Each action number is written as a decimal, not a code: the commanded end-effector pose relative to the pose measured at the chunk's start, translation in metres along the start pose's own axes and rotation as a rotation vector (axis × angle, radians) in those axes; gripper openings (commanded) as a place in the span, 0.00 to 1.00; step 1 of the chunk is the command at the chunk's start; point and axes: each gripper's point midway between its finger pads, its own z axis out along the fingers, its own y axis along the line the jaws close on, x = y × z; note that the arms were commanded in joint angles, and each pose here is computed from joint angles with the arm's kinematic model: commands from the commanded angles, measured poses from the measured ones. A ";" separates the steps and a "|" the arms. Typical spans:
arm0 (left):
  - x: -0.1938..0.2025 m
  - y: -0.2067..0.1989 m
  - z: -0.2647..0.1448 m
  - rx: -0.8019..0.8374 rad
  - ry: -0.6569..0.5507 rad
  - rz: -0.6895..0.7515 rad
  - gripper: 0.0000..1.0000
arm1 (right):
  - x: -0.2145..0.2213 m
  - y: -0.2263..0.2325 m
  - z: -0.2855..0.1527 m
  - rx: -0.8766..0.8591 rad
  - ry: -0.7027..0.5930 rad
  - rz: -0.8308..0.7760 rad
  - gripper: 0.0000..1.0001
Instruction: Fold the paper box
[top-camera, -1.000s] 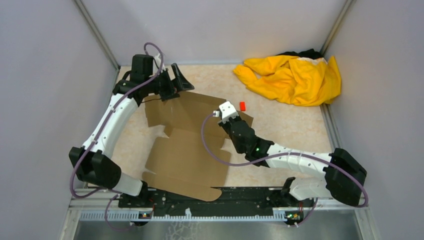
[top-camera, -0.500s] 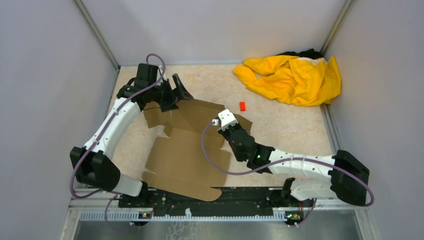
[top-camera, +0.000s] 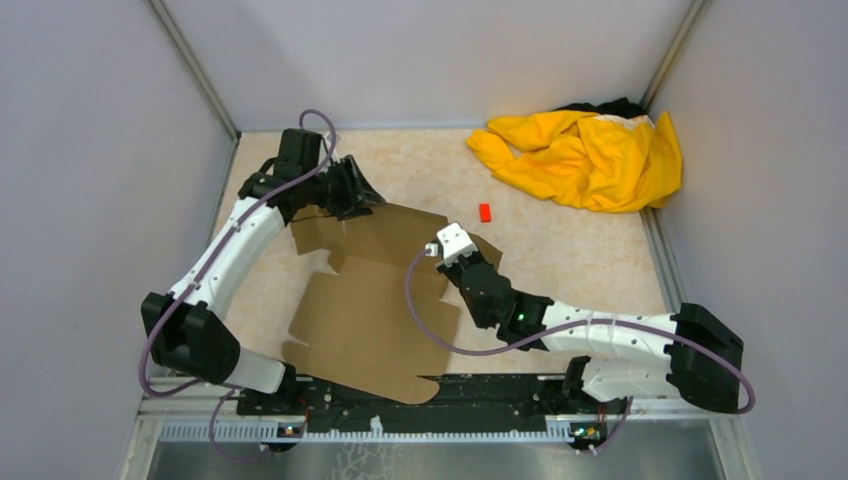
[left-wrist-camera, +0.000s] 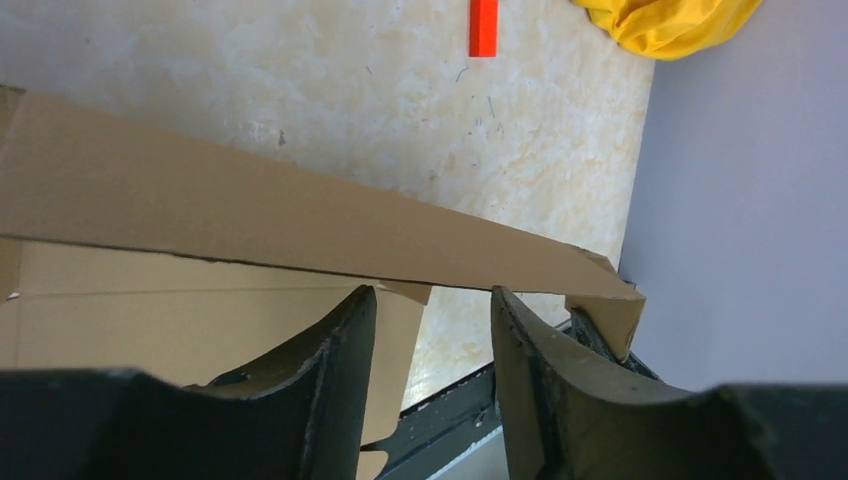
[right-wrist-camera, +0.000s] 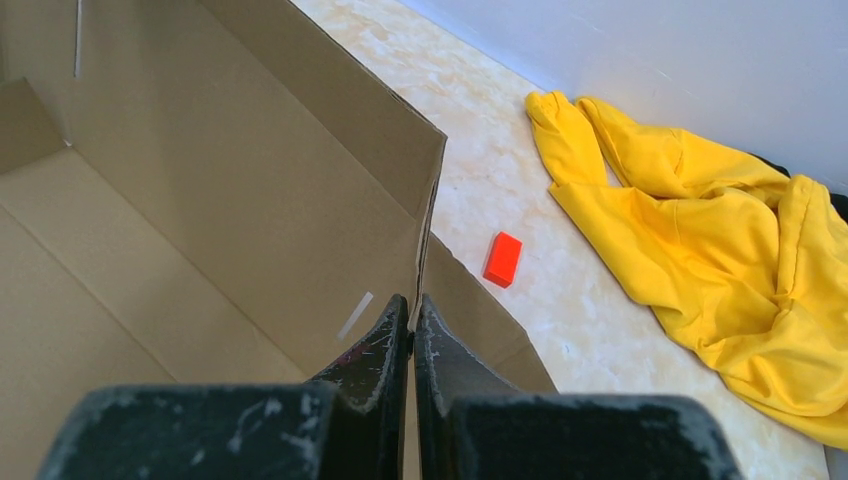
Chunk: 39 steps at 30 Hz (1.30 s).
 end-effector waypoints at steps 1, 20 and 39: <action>0.003 0.005 0.000 -0.020 -0.005 0.012 0.46 | -0.004 0.003 -0.008 -0.027 -0.015 0.021 0.00; 0.010 0.012 0.004 -0.023 0.005 0.025 0.22 | -0.077 0.008 -0.022 -0.220 -0.079 -0.021 0.53; 0.015 0.037 0.042 -0.062 0.064 0.124 0.18 | 0.006 -0.032 0.167 -0.657 0.589 0.440 0.61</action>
